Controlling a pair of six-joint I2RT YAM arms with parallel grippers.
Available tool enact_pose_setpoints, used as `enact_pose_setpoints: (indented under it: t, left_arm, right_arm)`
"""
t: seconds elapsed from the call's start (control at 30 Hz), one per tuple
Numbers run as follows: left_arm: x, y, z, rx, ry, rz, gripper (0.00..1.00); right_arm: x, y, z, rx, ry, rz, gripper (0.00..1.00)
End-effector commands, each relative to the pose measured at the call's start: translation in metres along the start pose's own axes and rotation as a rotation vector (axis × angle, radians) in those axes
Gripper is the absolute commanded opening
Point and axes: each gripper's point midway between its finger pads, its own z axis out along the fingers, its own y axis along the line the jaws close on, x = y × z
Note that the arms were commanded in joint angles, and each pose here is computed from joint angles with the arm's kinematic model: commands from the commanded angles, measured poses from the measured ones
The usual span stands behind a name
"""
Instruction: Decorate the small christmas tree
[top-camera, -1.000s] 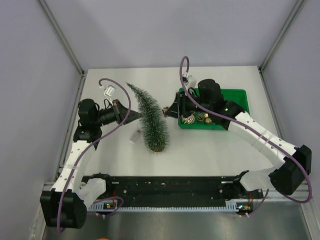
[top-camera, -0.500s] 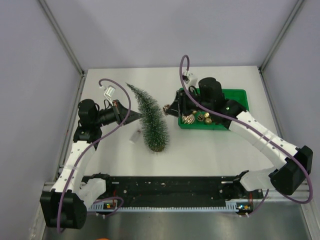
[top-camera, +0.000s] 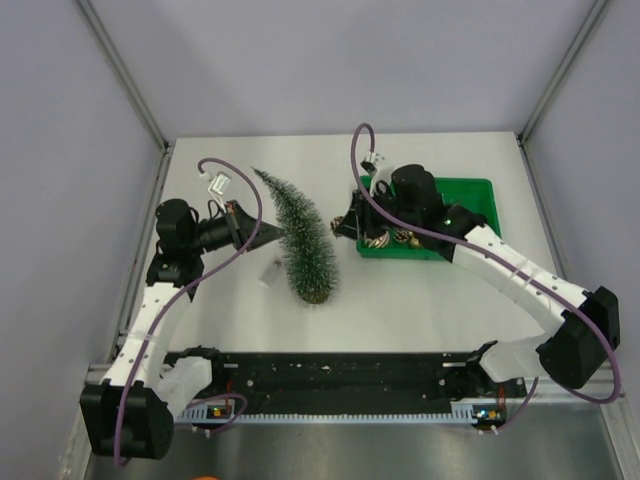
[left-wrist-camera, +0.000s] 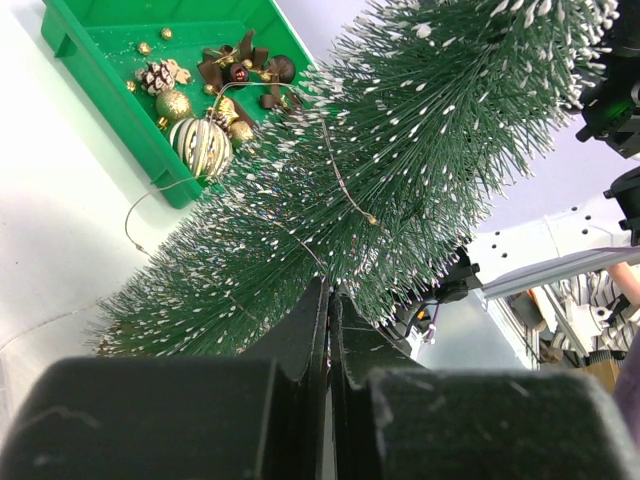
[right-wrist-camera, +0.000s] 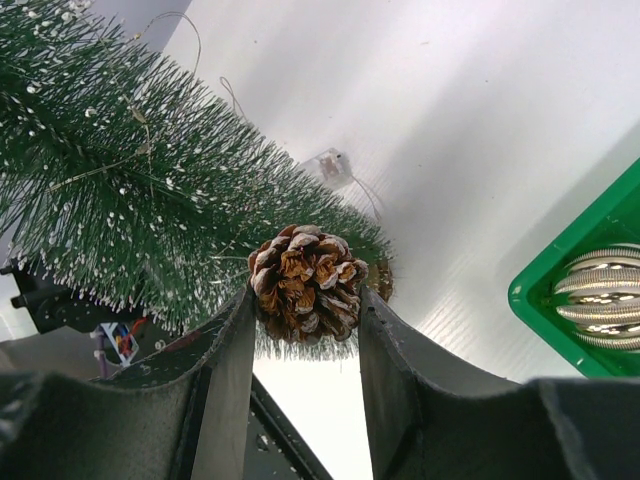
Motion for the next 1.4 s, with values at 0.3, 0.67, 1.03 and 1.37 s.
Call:
enact_pose_setpoints:
  t: [0.3,0.67,1.03,1.37]
  left_arm:
    - [0.000,-0.007,-0.002,0.023,-0.003,0.039,0.00]
    - [0.001,-0.008,-0.002,0.024,-0.004,0.039,0.00]
    - [0.001,-0.009,-0.003,0.025,-0.006,0.038,0.00]
    - [0.001,-0.009,-0.003,0.025,-0.005,0.037,0.00]
  right_arm:
    - [0.010,0.003,0.004,-0.044,-0.039,0.014,0.20]
    - [0.012,0.014,-0.005,-0.092,-0.062,0.036,0.20]
    - [-0.021,0.034,-0.021,-0.129,-0.125,-0.002,0.20]
    - [-0.022,0.037,-0.021,-0.140,-0.124,-0.009,0.20]
